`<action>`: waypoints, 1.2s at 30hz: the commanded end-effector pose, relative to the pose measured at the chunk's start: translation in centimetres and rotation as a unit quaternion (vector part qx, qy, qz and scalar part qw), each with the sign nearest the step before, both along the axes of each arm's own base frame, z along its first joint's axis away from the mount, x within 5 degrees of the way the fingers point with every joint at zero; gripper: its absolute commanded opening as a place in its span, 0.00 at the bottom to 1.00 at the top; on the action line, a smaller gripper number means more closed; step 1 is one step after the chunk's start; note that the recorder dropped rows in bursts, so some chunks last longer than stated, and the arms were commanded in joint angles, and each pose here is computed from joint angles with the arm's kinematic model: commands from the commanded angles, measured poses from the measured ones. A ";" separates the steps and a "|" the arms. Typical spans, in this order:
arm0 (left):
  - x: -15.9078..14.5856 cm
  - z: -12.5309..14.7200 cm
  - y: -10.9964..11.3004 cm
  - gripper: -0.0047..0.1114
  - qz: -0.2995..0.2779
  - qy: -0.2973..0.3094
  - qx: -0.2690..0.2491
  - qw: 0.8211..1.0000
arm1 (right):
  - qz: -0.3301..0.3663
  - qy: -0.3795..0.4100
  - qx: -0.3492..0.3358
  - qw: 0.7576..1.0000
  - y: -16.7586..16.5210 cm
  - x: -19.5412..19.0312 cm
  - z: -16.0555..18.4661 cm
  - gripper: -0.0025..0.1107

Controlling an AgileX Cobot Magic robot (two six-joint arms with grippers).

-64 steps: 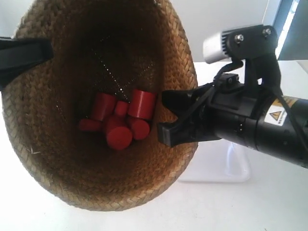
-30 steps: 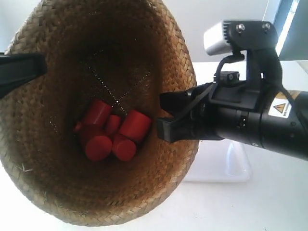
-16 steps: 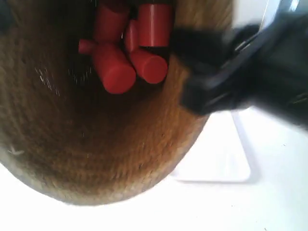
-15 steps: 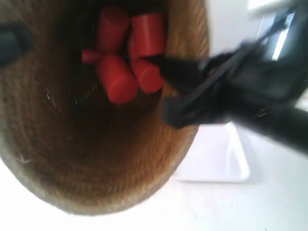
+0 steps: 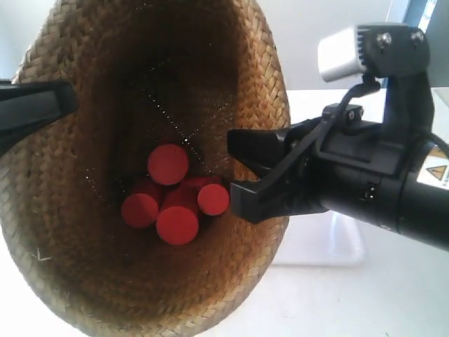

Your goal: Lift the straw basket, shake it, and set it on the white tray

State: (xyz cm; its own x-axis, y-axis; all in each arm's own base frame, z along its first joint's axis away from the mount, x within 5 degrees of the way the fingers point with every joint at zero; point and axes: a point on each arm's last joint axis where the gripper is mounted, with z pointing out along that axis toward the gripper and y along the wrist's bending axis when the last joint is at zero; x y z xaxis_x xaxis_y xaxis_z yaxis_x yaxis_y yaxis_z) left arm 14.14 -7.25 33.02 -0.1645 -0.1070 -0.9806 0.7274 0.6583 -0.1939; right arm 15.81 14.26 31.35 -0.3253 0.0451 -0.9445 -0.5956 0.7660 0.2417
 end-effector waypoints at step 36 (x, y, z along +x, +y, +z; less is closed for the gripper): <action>-2.8 1.7 0.0 0.04 -0.003 -0.077 -0.011 0.997 | 0.014 -0.144 0.057 0.988 -1.4 -3.5 3.1 0.02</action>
